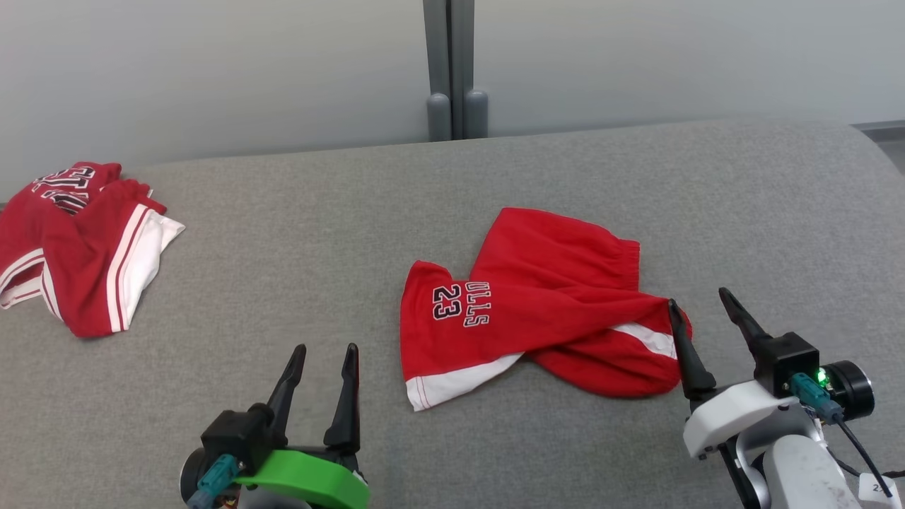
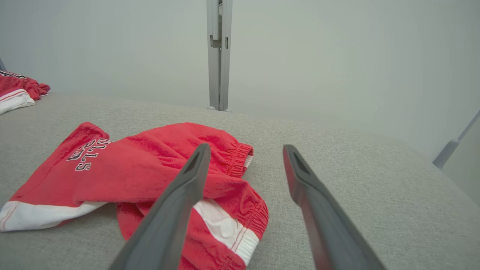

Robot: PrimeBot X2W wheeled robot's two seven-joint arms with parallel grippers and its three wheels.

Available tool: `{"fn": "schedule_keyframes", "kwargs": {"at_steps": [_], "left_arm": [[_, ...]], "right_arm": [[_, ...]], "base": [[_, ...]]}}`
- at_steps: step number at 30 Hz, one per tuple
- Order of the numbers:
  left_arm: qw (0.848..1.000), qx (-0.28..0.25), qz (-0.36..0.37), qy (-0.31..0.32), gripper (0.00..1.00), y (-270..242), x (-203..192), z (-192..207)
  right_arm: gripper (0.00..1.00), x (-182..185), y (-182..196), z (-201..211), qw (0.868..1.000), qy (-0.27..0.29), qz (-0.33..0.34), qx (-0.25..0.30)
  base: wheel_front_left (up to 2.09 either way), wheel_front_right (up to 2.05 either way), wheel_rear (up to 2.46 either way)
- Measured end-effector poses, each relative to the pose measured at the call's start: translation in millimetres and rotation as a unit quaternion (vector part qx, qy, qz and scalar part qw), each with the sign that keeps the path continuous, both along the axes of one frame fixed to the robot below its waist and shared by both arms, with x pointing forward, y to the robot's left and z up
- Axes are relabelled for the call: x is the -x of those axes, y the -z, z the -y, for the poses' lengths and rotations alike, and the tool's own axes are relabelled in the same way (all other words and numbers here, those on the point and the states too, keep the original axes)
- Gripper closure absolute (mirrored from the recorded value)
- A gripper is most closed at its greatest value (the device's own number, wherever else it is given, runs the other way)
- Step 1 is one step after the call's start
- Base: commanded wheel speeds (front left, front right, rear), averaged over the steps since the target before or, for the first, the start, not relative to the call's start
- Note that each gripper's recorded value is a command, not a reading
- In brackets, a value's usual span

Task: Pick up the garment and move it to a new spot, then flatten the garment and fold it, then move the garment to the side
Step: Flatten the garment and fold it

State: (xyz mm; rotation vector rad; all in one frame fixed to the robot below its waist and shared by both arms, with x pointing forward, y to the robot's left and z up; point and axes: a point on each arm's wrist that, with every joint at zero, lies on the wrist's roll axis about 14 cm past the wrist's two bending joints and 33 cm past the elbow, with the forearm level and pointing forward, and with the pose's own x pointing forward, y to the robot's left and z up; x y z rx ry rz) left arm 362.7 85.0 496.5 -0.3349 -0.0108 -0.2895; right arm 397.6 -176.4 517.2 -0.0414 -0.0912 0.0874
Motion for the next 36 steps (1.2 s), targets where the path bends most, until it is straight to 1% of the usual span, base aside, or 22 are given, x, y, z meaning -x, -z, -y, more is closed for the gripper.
{"fn": "schedule_keyframes", "kwargs": {"at_steps": [6,10,16,29,32,36], "left_arm": [[1.0,-0.001,-0.003,-0.02,0.0,1.7,5.1,-11.7],[0.999,0.002,-0.016,-0.035,0.0,9.2,10.2,-20.0],[0.998,0.004,-0.031,-0.05,0.0,18.1,14.1,-28.8],[0.998,0.005,-0.033,-0.058,0.0,19.2,13.2,-34.3],[0.998,0.004,-0.039,-0.054,0.0,23.6,14.0,-31.7],[0.997,-0.006,-0.077,-0.008,0.0,48.2,21.9,-7.0]], "right_arm": [[0.0,6.5,5.0,-15.0,0.999,-0.019,-0.007,-0.038],[0.0,9.7,10.3,-19.3,0.998,-0.023,-0.015,-0.052],[0.0,11.3,14.5,-20.5,0.998,-0.025,-0.021,-0.056],[0.0,11.1,17.8,-16.1,0.998,-0.018,-0.026,-0.057],[0.0,11.1,18.8,-15.2,0.998,-0.016,-0.027,-0.057],[0.0,10.1,20.0,-11.3,0.998,-0.011,-0.028,-0.057]], "base": [[0.0,0.0,0.0],[0.0,0.0,0.0],[0.0,0.0,0.0],[0.0,0.0,0.0],[0.0,0.0,0.0],[0.0,0.0,0.0]]}}
